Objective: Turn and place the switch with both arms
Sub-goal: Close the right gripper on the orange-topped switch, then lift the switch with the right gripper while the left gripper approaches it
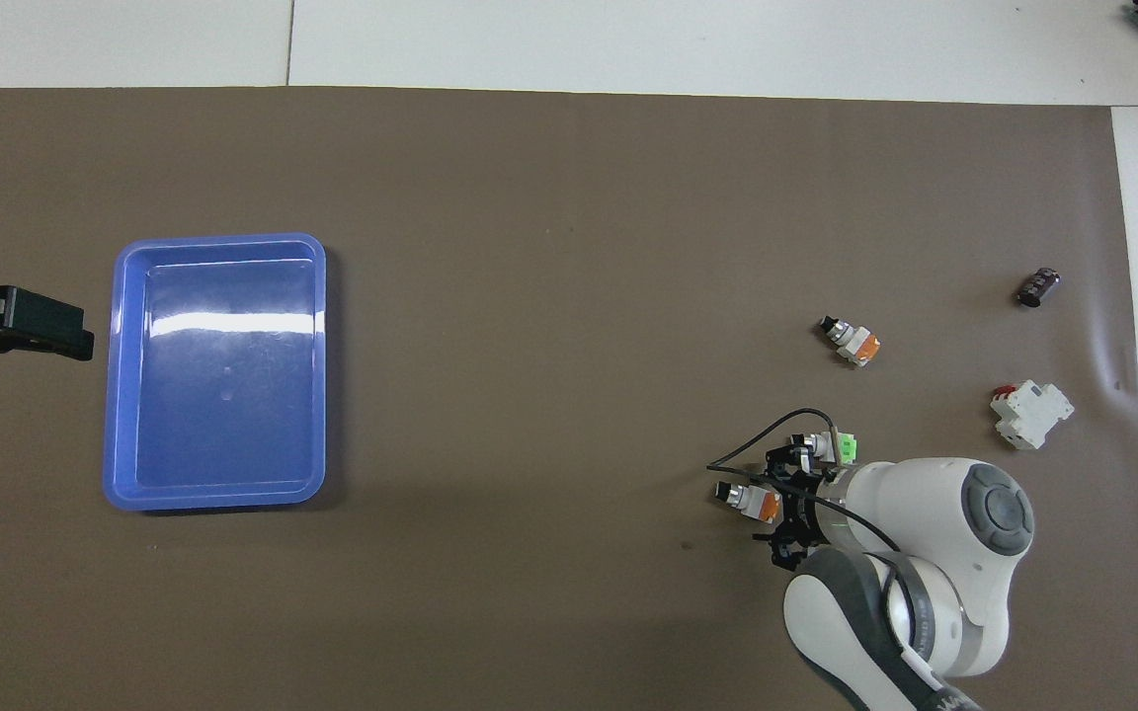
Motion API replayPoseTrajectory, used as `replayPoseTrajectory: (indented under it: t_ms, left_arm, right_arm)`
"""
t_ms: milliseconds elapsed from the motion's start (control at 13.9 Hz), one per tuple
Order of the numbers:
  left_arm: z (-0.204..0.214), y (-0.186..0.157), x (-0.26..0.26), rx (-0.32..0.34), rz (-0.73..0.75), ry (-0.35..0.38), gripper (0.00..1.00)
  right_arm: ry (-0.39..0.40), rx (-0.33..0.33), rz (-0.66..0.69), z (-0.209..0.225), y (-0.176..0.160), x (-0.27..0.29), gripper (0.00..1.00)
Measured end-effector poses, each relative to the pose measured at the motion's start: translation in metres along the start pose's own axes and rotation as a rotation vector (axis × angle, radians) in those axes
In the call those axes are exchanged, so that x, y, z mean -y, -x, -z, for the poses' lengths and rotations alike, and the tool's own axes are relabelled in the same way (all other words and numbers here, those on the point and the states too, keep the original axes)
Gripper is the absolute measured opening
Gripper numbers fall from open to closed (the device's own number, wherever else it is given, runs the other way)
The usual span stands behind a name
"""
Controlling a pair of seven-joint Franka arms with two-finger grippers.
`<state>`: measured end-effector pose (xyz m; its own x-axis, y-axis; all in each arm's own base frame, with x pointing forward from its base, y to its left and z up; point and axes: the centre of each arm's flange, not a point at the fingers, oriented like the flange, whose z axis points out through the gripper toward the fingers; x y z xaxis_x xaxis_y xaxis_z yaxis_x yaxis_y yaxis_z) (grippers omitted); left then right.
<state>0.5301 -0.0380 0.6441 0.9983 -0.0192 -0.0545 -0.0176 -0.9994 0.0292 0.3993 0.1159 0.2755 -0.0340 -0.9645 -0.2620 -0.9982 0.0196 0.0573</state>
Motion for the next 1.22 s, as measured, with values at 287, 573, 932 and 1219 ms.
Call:
replayPoseTrajectory:
  t_ms: [287,573,932,1219]
  left_arm:
    - [-0.001,0.002,0.0,0.013,0.0,-0.001,1.0]
    - [-0.003,0.006,0.0,0.031,0.0,-0.002,1.0]
    - [0.001,0.008,-0.001,0.025,-0.001,0.002,1.0]
    - [0.002,0.01,-0.014,0.032,0.031,0.106,1.0]
  right_arm:
    - [-0.016,0.02,0.037,0.004,0.0,0.004,0.46]
    - [0.088,0.113,0.164,0.016,0.018,0.009,0.41]
    - [0.036,0.339,0.091,0.085,0.076,0.048,0.41]
    - [-0.002,0.52,0.057,0.114,0.128,0.054,0.41]
